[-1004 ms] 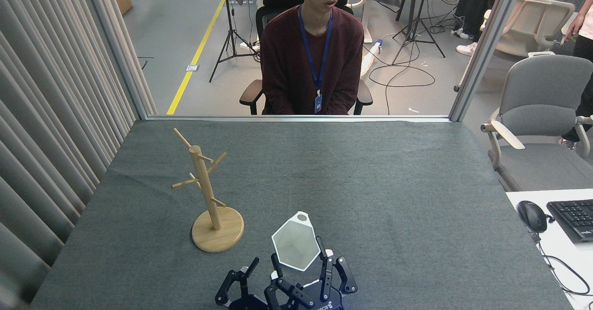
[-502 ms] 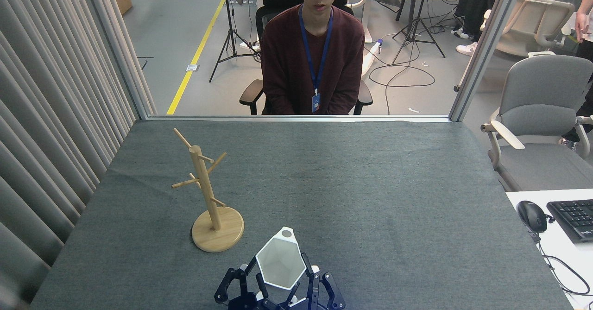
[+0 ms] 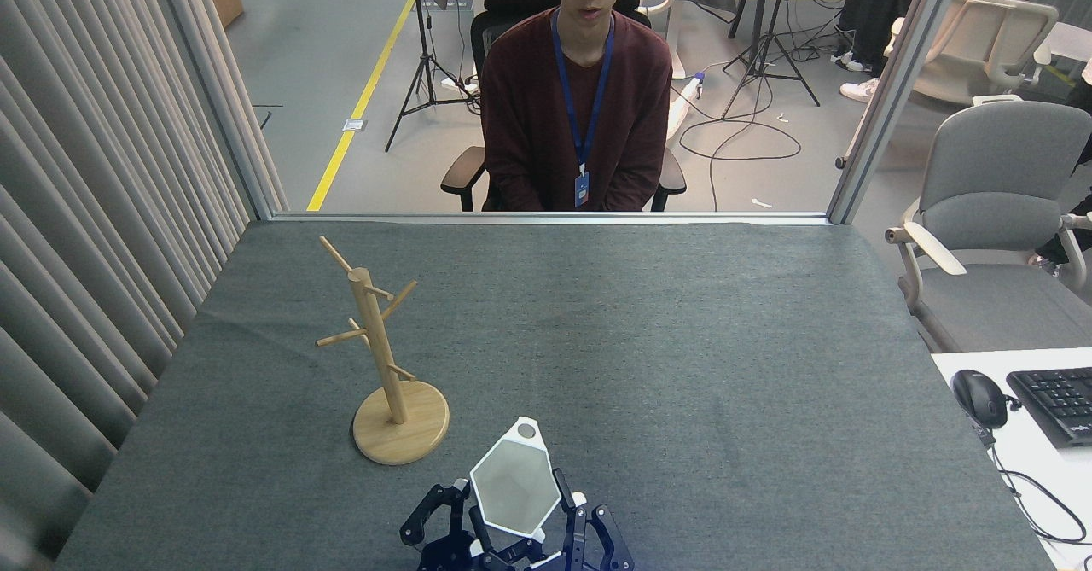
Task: Hang cup on storage rack
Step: 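Grasp the cup with the left gripper and release the right gripper, then lift the cup with the left gripper toward the wooden rack's arm, then hook the cup onto the rack arm and open the left gripper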
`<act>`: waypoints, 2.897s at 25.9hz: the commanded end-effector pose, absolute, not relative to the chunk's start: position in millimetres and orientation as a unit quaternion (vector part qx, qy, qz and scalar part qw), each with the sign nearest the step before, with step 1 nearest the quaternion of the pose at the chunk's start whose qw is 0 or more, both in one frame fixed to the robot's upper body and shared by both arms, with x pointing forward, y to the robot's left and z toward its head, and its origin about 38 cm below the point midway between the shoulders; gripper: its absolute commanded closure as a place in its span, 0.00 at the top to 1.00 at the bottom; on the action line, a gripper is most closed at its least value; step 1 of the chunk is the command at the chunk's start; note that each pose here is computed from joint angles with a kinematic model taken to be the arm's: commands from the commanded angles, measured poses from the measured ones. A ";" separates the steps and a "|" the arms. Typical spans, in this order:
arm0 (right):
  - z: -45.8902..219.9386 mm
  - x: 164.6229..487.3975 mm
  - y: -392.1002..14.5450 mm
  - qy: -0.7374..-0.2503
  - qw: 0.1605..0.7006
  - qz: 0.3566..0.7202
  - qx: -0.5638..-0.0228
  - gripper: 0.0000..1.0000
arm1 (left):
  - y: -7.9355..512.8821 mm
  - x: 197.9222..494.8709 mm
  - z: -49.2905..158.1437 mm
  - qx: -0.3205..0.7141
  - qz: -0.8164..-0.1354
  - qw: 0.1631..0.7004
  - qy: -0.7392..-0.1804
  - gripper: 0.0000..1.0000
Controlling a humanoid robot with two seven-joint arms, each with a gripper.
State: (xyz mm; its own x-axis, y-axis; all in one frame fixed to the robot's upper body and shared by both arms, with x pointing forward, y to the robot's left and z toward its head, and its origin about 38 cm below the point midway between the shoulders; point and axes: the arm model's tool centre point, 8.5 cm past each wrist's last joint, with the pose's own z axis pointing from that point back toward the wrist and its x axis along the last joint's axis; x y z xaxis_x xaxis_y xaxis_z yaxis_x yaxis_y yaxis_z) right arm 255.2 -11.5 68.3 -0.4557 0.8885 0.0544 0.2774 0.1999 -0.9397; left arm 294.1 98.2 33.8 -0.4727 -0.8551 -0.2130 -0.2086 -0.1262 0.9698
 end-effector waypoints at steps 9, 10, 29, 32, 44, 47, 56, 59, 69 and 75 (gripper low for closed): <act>80.9 253.2 -14.4 -0.724 0.305 0.453 -0.421 0.98 | 98.0 293.6 35.3 0.443 -0.602 0.263 -0.610 0.60; 82.7 252.4 -15.6 -0.725 0.304 0.451 -0.422 0.98 | 98.0 293.6 35.3 0.443 -0.602 0.262 -0.610 0.60; 11.4 290.8 -174.0 -0.519 0.459 0.479 -0.539 0.98 | 120.1 299.5 43.8 0.505 -0.568 0.294 -0.580 0.60; 7.5 290.1 -182.0 -0.510 0.464 0.480 -0.543 0.98 | 141.5 306.8 53.1 0.557 -0.538 0.314 -0.550 0.60; 12.5 296.9 -182.1 -0.514 0.458 0.478 -0.546 0.98 | 255.7 357.5 56.3 0.725 -0.493 0.340 -0.340 0.58; 12.3 296.9 -183.1 -0.513 0.458 0.479 -0.546 0.98 | 268.1 365.3 59.2 0.734 -0.483 0.348 -0.327 0.57; 12.2 297.3 -183.0 -0.513 0.457 0.479 -0.546 0.98 | 258.4 378.5 49.6 0.734 -0.507 0.335 -0.303 0.57; 11.7 296.8 -184.0 -0.512 0.458 0.480 -0.546 0.98 | 252.6 390.7 45.5 0.733 -0.512 0.335 -0.296 0.58; 11.7 296.8 -185.2 -0.512 0.458 0.479 -0.547 0.98 | 246.9 400.3 39.4 0.730 -0.518 0.338 -0.291 0.73; 11.7 296.8 -185.2 -0.512 0.458 0.479 -0.547 0.98 | 243.1 399.0 39.1 0.727 -0.520 0.336 -0.297 0.99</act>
State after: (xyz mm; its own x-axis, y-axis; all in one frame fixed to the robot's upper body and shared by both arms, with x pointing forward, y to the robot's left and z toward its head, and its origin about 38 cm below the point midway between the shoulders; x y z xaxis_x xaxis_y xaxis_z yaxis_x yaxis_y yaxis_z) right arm 296.7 -185.2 11.7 0.0175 0.9984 -0.0546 0.1211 -0.0563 -0.9910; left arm 399.3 245.5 39.4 0.2922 -0.7771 -0.5575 -0.0791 -0.6006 0.7956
